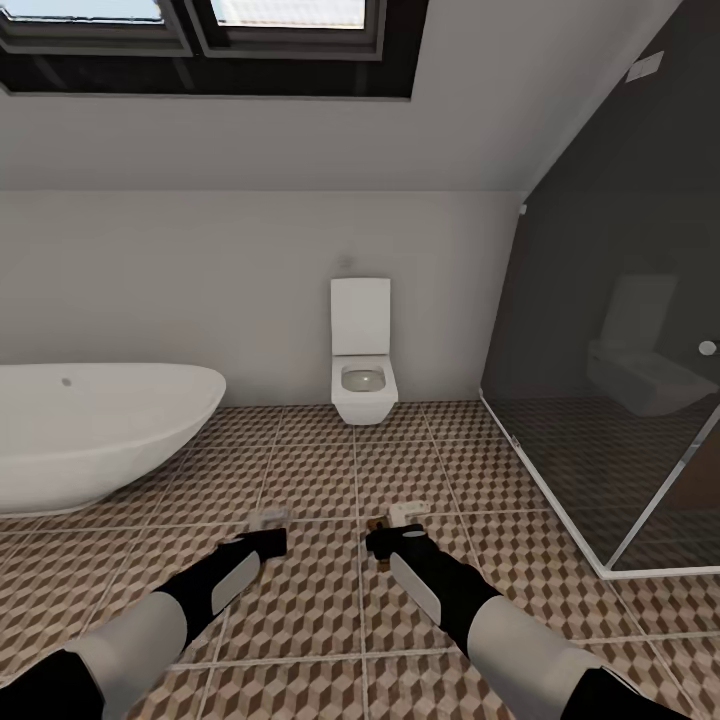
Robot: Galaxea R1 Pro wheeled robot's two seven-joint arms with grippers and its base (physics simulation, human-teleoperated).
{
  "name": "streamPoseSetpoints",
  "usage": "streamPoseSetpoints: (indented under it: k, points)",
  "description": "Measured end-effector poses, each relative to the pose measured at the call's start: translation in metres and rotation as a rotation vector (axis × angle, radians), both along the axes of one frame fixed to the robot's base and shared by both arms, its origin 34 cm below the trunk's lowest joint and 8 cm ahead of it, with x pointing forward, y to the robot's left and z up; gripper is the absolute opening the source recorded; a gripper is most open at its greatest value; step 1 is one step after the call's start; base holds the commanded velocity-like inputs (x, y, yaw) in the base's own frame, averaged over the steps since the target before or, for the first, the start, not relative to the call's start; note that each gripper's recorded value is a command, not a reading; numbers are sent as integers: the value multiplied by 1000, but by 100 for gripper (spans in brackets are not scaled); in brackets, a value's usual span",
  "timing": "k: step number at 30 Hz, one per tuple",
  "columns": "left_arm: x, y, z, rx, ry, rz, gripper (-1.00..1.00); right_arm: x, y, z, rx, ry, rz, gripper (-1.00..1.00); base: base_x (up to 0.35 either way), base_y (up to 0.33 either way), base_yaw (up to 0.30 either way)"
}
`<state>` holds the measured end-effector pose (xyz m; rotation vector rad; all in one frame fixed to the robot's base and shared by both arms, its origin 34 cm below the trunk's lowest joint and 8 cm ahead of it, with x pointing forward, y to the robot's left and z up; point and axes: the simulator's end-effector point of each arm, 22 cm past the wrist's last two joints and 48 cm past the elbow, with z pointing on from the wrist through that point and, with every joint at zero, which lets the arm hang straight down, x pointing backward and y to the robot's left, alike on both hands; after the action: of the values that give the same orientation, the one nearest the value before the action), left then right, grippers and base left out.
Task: Take the four mousetraps from the cabinet in the bathroom and place them on the bathroom floor. Make sure all four end up on the same floor surface, and ensure that at least two of them are either under or directly next to the same bathroom sink.
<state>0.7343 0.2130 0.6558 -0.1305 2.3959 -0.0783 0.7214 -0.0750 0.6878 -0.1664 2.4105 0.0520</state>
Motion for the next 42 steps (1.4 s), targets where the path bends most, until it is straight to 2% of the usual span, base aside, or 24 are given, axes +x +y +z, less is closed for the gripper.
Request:
streamPoseSetpoints:
  k: [6, 10, 19, 26, 33, 42]
  points:
    - [3, 3, 3, 3, -5, 0, -100, 0, 1, 0, -2, -1, 4, -100, 0, 0, 0]
    - [3, 18, -4, 15, -3, 10, -100, -1, 2, -6, -3, -2, 7, -100, 0, 0, 0]
    - [2, 30, -21, 27, -2, 21, -100, 0, 4, -19, 2, -10, 13, -100, 0, 0, 0]
    - [2, 31, -33, 30, -9, 24, -100, 1, 7, -27, 7, -19, 18, -100, 0, 0, 0]
    - [0, 31, -46, 32, -12, 23, -100, 8, 22, -19, 43, -63, 35, -100, 0, 0, 0]
    - [-2, 31, -63, 37, -14, 18, -100, 8, 24, -32, 52, -69, 34, -100, 0, 0, 0]
